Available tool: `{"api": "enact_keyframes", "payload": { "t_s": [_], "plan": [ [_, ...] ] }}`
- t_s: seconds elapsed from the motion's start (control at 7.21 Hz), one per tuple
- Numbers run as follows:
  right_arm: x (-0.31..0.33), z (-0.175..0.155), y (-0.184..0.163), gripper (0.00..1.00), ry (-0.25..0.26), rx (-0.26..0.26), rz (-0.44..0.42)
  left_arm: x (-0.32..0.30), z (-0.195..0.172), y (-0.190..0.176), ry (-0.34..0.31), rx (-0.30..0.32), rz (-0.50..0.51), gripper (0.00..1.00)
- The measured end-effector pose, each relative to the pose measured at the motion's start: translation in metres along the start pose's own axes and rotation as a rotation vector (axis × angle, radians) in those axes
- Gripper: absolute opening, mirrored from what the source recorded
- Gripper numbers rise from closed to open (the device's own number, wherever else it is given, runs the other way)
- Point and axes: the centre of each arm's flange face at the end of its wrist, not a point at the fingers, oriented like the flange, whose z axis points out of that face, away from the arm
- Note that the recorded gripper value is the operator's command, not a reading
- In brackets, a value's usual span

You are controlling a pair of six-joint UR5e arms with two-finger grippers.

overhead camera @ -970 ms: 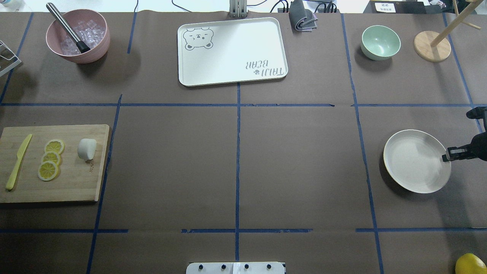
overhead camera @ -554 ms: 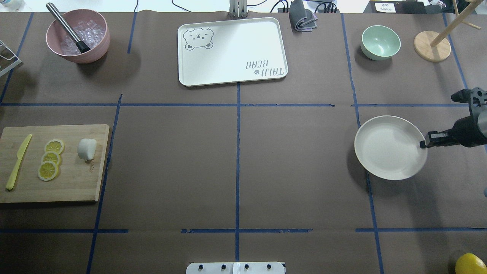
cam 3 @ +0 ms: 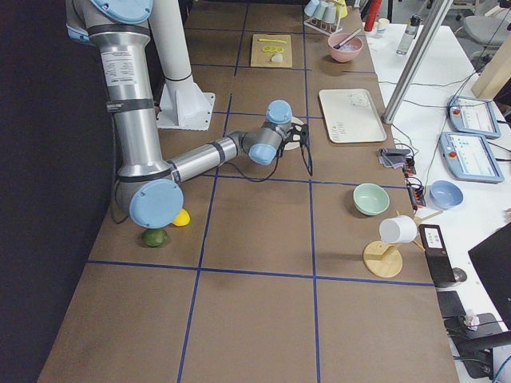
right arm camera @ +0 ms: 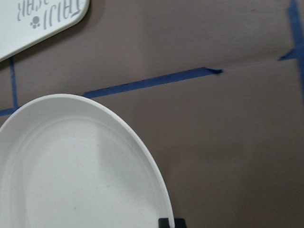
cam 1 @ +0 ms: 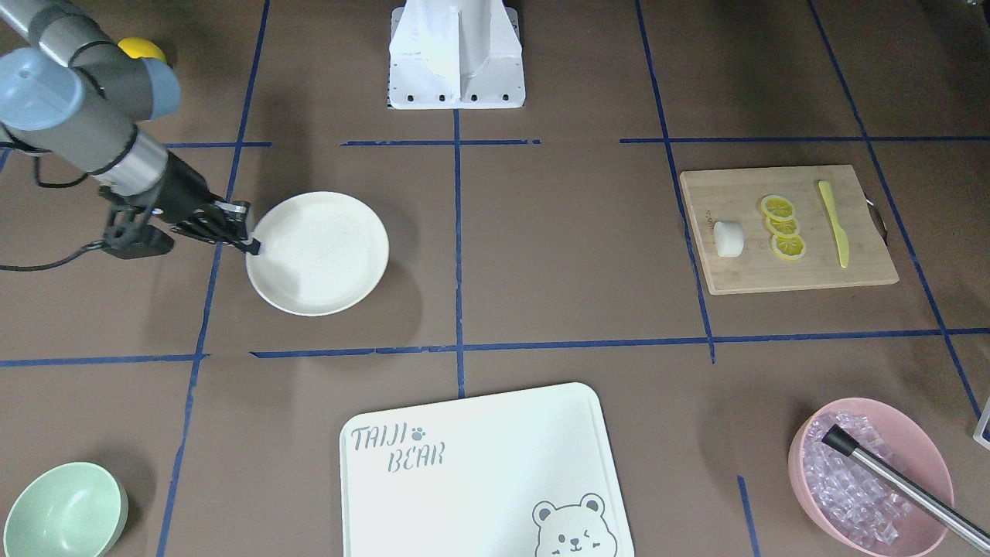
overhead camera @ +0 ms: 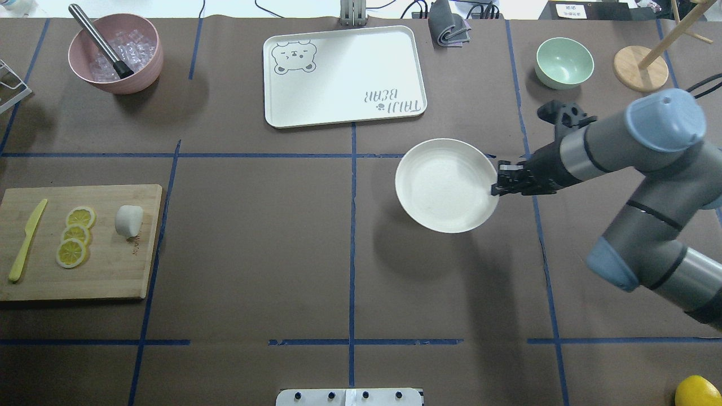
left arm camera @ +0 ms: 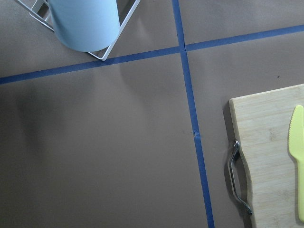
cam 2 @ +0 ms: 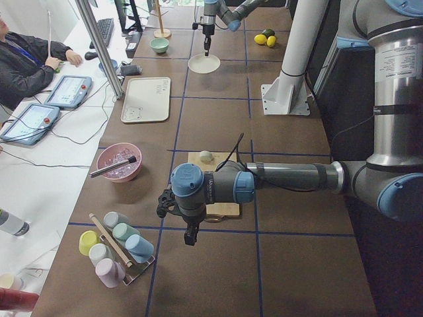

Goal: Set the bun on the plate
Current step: 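Slide the cream plate with the right gripper toward the table center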

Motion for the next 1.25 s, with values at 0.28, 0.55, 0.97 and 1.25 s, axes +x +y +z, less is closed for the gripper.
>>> {"api": "enact_keyframes", "payload": {
  "t_s": [0.28, 0.55, 0.97, 1.25],
  "plan": [
    [-0.096, 0.049, 0.044, 0.0, 0.054, 0.035, 0.064, 0.0, 0.0, 0.0, 0.001, 0.0, 0.0, 1.0],
    [-0.128, 0.089, 0.077, 0.23, 0.091, 0.065, 0.089, 0.0, 0.0, 0.0, 0.001, -0.001, -0.001, 1.0],
    [-0.128, 0.104, 0.086, 1.0, 0.128, 0.084, 0.095, 0.0, 0.0, 0.0, 0.002, 0.0, 0.001, 1.0],
    [-0.114, 0.088, 0.053, 1.0, 0.192, 0.104, 0.112, 0.001, -0.001, -0.001, 0.001, 0.003, 0.003, 1.0]
  ]
}}
